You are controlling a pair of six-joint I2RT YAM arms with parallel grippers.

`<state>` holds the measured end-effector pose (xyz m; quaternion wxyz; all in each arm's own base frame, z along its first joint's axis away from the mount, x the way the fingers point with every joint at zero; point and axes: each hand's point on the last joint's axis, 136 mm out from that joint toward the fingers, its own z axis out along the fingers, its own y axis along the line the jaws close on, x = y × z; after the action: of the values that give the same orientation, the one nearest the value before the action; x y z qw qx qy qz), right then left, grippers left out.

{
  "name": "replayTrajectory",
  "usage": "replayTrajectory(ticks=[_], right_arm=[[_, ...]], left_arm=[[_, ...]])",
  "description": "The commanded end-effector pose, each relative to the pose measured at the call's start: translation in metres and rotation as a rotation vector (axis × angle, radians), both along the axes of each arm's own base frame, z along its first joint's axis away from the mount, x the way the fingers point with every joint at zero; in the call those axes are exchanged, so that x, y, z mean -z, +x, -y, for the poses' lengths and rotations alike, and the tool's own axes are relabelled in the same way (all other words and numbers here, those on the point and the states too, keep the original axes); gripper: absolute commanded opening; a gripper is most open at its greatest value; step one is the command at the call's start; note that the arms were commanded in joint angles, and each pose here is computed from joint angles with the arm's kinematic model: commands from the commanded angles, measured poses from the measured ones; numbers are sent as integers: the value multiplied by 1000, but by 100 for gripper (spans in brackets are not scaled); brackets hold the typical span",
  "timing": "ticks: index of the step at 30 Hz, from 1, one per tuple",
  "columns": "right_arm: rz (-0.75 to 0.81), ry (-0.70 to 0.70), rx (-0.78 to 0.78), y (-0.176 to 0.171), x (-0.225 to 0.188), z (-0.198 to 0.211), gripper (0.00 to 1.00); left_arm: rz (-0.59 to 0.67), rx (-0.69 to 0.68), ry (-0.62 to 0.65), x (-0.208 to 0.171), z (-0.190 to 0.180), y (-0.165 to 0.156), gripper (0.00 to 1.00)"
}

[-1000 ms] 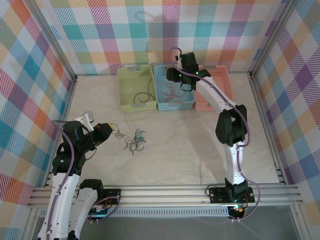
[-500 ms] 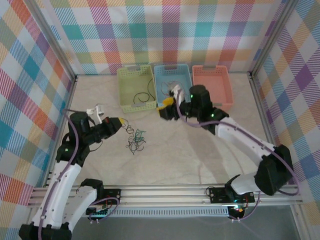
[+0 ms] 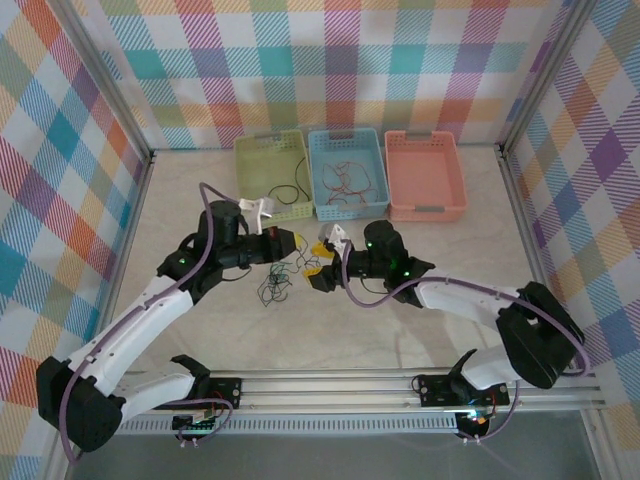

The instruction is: Untangle the cables

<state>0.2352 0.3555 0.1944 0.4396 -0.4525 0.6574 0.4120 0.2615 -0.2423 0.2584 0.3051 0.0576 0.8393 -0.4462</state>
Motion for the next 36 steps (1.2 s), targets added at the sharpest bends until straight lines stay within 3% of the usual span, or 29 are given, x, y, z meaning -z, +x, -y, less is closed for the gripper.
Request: replayTrajectory(ticks=[1,9,17,31,36], right_arm=[[105,71,-31,-4,-10,-14,67],[87,56,22,12,22,-24,68],[116,19,121,22,28,-19,68],[244,57,-4,12,8,-56,69],[239,3,22,26,19,-65,54]], left_arm=[[63,7,32,12,8,8,0],[73,-33,73,19,-1,4,0],[128,-237,142,22,-41,9,0],[163,-286,156,19,-52,9,0],[168,-277,144,16,-52,6,0]])
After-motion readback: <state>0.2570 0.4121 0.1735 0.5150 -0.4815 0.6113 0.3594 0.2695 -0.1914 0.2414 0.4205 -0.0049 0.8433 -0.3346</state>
